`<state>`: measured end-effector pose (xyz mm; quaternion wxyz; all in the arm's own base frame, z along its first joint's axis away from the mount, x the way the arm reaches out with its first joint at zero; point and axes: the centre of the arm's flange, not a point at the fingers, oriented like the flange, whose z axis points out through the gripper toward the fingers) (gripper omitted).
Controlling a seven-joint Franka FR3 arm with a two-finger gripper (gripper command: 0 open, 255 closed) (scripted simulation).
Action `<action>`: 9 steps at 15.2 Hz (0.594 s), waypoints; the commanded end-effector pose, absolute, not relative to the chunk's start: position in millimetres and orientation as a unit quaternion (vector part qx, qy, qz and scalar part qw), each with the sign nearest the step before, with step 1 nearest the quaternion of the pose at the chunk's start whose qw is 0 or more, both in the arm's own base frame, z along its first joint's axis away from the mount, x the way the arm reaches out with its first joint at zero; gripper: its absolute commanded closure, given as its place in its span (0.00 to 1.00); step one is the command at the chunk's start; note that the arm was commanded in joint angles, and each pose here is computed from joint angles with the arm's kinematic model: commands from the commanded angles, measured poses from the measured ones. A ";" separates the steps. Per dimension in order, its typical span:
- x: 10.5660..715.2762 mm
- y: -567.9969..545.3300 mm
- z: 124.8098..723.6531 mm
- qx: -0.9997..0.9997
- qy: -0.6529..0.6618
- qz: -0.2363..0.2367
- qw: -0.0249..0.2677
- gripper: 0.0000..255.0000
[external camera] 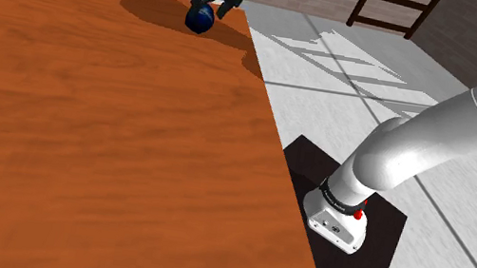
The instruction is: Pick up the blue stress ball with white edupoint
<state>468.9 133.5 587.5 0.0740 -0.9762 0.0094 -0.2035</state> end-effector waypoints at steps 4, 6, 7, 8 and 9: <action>469.1 133.1 563.9 -0.976 0.010 -0.204 0.074 0.00; 468.9 133.5 563.1 -0.976 0.010 -0.204 0.074 1.00; 469.0 133.7 563.4 -0.976 0.010 -0.204 0.074 1.00; 468.8 133.8 563.4 -0.976 0.010 -0.204 0.074 1.00; 468.8 134.0 563.5 -0.976 0.010 -0.204 0.074 1.00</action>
